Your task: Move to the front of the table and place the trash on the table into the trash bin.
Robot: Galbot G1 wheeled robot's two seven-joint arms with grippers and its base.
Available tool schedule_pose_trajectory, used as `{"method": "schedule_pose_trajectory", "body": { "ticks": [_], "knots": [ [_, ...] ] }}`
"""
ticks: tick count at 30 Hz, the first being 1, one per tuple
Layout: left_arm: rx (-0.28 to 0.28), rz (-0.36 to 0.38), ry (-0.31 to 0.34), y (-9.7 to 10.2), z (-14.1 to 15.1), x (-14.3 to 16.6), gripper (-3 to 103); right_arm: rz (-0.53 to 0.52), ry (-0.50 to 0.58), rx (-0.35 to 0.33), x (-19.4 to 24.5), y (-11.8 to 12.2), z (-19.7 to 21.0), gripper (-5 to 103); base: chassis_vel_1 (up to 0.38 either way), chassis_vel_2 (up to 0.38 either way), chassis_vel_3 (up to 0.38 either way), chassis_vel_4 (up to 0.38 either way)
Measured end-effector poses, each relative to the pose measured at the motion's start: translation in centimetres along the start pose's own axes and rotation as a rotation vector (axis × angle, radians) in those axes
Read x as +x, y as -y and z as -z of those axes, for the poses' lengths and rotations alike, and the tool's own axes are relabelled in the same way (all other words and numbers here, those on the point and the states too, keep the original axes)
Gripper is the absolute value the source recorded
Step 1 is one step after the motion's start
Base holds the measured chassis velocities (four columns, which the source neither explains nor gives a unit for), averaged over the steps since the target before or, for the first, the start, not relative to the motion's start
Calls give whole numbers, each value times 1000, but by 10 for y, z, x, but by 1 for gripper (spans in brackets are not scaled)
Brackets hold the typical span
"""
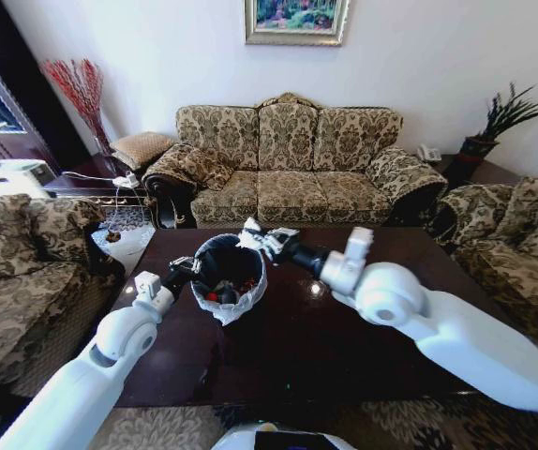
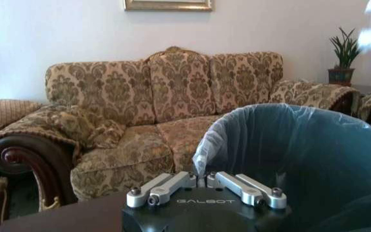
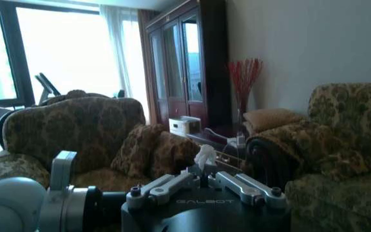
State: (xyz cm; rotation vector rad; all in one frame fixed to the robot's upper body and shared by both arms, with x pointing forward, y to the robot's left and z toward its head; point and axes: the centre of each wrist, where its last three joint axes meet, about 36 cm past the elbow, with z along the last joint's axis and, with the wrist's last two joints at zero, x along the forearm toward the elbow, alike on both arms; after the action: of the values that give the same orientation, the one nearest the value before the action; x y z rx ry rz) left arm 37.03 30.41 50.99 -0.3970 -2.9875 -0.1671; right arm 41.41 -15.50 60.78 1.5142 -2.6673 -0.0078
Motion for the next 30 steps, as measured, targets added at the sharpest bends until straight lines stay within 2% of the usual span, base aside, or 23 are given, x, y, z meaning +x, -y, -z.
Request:
{"method": "schedule_pose_trajectory", "body": {
  "ticks": [1, 3, 11, 15, 16, 17, 19, 20, 21, 23, 24, 25, 27, 29, 30],
  "knots": [
    [-1, 3, -1, 0, -1, 0, 3, 2, -32, 4, -6, 2, -8, -2, 0, 0, 0, 0],
    [-3, 8, 0, -2, -1, 1, 3, 21, -68, 5, -13, 2, -17, -1, 0, 0, 0, 0],
    [-6, 14, 7, -5, 1, 0, 3, 57, -76, 25, -32, 2, -23, 12, 0, 0, 0, 0],
    [2, 12, 8, -2, -1, 0, 3, 64, -56, 29, -46, 6, -22, 31, 0, 0, 0, 0],
    [2, 12, 8, -2, -1, 0, 3, 64, -56, 29, -46, 6, -22, 31, 0, 0, 0, 0],
    [4, 11, 7, -1, -2, 0, 3, 65, -52, 27, -51, 7, -22, 37, 0, 0, 0, 0],
    [4, 11, 7, -1, -2, 0, 3, 66, -51, 27, -52, 7, -22, 37, 0, 0, 0, 0],
    [4, 11, 5, -1, -3, 0, 3, 72, -49, 26, -56, 7, -22, 47, 0, 0, 0, 0],
    [4, 12, 6, -1, -3, 1, 3, 76, -48, 27, -58, 7, -22, 53, 0, 0, 0, 0],
    [3, 13, 7, -1, -3, 1, 3, 80, -48, 28, -59, 6, -22, 53, 0, 0, 0, 0],
    [2, 15, 9, -2, -3, 2, 3, 84, -48, 28, -59, 6, -22, 63, 0, 0, 0, 0],
    [1, 16, 11, -3, -3, 2, 3, 85, -48, 29, -59, 6, -22, 69, 0, 0, 0, 0],
    [1, 17, 12, -3, -3, 2, 3, 85, -48, 29, -60, 7, -23, 69, 0, 0, 0, 0],
    [1, 18, 14, -3, -2, 2, 3, 83, -41, 33, -61, 8, -24, 80, 0, 0, 0, 0],
    [1, 18, 14, -3, -2, 2, 3, 83, -41, 33, -61, 8, -24, 80, 0, 0, 0, 0]
  ]
}}
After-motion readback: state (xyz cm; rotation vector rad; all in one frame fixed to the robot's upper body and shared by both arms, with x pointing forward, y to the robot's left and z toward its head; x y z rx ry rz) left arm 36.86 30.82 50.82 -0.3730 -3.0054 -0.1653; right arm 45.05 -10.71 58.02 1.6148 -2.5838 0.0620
